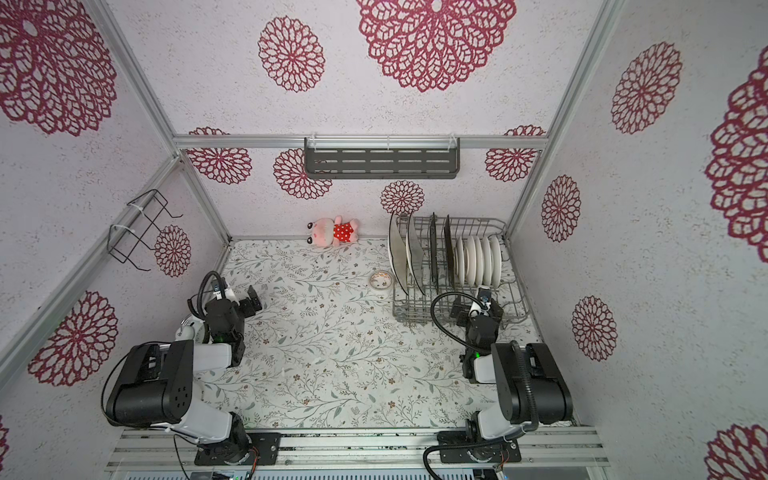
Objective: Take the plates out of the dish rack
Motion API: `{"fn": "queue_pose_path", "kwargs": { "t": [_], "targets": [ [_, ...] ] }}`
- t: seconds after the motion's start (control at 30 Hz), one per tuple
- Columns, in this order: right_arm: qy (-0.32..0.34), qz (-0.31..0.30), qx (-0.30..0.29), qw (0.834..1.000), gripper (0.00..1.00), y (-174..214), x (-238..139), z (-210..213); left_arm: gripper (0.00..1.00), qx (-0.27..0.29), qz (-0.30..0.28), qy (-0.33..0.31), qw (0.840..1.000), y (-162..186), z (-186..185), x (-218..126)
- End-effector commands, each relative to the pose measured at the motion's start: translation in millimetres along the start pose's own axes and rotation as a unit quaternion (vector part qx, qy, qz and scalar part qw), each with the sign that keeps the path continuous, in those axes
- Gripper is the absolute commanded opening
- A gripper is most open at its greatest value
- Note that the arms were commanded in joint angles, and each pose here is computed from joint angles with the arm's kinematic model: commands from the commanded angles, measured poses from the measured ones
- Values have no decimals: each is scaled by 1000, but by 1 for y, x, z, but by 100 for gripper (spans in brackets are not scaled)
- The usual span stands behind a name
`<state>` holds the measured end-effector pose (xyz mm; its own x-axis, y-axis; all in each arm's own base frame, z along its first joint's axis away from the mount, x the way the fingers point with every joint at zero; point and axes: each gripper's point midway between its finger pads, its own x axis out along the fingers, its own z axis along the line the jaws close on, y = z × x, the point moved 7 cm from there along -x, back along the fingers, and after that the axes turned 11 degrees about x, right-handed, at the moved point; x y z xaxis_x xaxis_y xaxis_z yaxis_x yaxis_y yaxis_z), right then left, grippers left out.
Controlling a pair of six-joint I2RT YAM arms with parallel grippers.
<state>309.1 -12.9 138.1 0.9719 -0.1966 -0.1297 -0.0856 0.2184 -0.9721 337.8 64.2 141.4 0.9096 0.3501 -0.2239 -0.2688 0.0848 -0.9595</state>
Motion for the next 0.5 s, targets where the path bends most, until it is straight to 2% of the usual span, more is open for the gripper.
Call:
{"fn": "queue_pose_path", "kwargs": {
  "t": [0.0,0.47],
  "targets": [
    [4,30,-16,999,99,11,2,-1,97,6,4,4,1000,3,-2,-1],
    [4,30,-17,999,99,11,2,-2,97,4,6,7,1000,4,-2,-1]
  ]
}}
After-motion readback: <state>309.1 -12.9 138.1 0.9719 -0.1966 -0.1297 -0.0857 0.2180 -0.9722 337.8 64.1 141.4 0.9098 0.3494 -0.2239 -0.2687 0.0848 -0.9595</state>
